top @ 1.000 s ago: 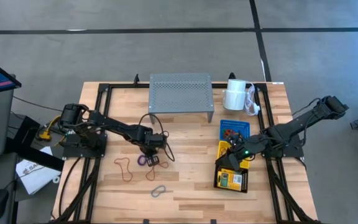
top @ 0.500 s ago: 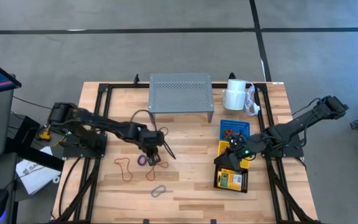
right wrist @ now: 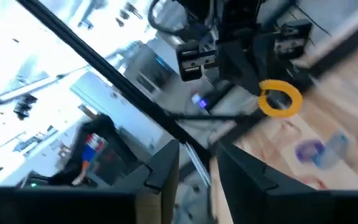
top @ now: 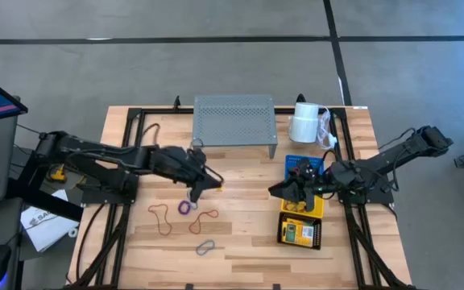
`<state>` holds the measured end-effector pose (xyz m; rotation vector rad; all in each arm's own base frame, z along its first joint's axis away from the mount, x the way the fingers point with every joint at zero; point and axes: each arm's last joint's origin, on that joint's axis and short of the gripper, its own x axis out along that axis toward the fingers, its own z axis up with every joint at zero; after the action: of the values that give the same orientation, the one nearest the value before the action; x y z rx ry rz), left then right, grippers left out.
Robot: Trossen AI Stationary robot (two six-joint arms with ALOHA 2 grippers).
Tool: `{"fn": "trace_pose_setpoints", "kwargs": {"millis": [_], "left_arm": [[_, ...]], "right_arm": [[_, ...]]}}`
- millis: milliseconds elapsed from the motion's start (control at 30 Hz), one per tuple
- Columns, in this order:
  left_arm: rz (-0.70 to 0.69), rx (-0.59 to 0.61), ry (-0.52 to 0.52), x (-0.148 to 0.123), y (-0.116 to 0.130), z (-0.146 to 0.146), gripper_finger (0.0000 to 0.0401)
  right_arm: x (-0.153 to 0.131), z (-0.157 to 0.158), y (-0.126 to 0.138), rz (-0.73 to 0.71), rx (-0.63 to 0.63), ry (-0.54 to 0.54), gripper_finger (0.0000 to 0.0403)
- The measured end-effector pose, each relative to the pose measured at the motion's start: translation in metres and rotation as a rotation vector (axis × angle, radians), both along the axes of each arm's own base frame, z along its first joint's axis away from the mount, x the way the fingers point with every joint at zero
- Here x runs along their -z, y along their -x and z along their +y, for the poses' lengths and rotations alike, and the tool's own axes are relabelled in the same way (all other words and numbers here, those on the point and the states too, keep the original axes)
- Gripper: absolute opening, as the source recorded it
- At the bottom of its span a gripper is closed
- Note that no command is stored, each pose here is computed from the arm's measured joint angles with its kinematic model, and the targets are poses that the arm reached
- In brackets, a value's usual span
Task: Pick & Place Office Desk Supplies
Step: Put the yellow spring keychain into the blue basket
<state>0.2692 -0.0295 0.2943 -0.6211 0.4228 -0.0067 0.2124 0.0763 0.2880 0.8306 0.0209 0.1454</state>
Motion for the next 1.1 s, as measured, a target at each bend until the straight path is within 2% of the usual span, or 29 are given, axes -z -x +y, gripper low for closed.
{"fn": "trace_pose_setpoints", "kwargs": {"millis": [133, 233, 333, 433, 533, 767, 1100], "left_arm": [[-0.237, 0.025, 0.031, -0.026, -0.001, 0.0, 0.0002], [-0.352, 0.055, 0.048, -0.037, -0.002, -0.001, 0.0003], [-0.402, 0.069, 0.055, -0.042, -0.002, -0.001, 0.0003], [-0.413, 0.073, 0.06, -0.043, -0.002, -0.001, 0.0003], [-0.43, 0.08, 0.078, -0.045, -0.002, -0.002, 0.0003], [-0.463, 0.089, 0.082, -0.047, -0.003, -0.002, 0.0003], [-0.485, 0.09, 0.083, -0.049, -0.003, -0.002, 0.0003]], "right_arm": [[0.002, -0.006, -0.015, -0.066, 0.049, -0.007, 0.0137], [0.007, -0.012, -0.029, -0.114, 0.089, -0.022, 0.0175], [0.009, -0.018, -0.041, -0.199, 0.125, -0.055, 0.021], [0.012, -0.026, -0.051, -0.251, 0.158, -0.092, 0.0228], [0.011, -0.03, -0.065, -0.247, 0.177, -0.086, 0.023], [0.0, -0.026, -0.1, -0.27, 0.071, -0.061, 0.0213], [-0.005, -0.024, -0.129, -0.284, 0.024, -0.042, 0.0187]]}}
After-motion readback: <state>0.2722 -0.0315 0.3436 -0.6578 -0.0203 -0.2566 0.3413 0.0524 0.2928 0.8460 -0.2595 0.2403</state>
